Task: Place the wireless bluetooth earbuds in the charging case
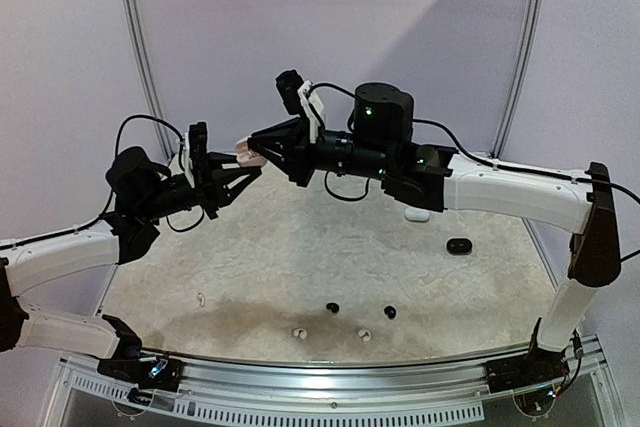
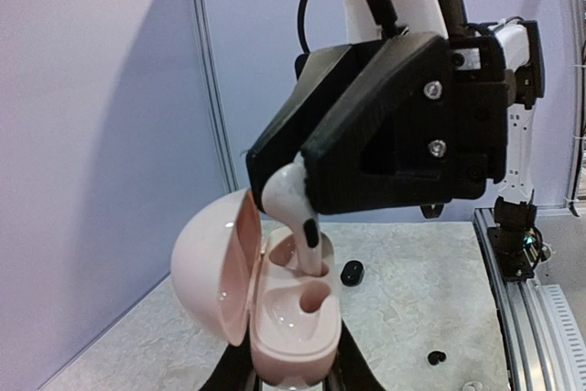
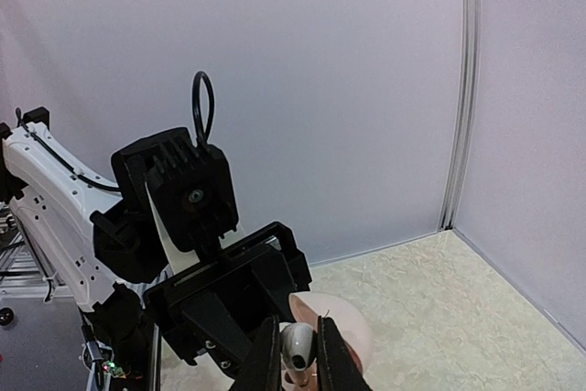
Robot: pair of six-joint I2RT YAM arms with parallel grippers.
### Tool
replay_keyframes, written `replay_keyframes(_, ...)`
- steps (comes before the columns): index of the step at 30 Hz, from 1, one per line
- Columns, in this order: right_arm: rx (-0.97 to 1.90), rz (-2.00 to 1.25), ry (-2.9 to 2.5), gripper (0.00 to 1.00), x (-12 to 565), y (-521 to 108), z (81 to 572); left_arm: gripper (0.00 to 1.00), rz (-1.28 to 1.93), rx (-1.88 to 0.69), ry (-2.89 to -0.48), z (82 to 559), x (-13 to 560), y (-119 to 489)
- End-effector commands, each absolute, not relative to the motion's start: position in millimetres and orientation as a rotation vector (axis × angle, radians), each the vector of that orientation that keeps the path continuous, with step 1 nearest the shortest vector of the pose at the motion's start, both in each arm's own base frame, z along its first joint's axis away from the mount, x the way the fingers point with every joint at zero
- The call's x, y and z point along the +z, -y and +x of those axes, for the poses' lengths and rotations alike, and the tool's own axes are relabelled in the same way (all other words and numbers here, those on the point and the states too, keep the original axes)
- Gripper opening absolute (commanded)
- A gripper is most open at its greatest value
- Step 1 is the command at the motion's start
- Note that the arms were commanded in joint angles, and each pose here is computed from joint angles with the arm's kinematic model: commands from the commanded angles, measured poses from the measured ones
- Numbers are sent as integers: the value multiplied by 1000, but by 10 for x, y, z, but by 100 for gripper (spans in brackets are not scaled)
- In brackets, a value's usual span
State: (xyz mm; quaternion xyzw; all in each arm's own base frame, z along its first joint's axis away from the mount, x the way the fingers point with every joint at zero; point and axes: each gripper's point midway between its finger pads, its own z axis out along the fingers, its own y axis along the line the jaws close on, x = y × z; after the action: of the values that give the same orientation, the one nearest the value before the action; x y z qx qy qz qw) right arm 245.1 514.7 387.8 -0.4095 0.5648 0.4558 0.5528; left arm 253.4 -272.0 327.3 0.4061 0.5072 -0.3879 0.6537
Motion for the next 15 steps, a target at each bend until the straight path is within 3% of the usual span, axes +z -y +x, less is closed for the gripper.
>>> replay_keyframes(1, 1078, -928, -1372, 0, 3790, -5066, 2539, 0, 922, -885, -1120, 2504, 3372, 2742)
replay_keyframes(3, 1089, -923, -1378, 0, 3758, -5073, 2542, 0, 922, -885, -1119, 2502, 3373, 2743)
replay_keyframes(8, 1087, -915, -1415, 12, 3627, -5077, 2579, 0, 919, -883, -1118, 2504, 3377, 2737)
replay_keyframes(15, 1083, -890, -1432, 17, 3580, -5031, 2628, 0, 917, -885, -1121, 2505, 3374, 2738)
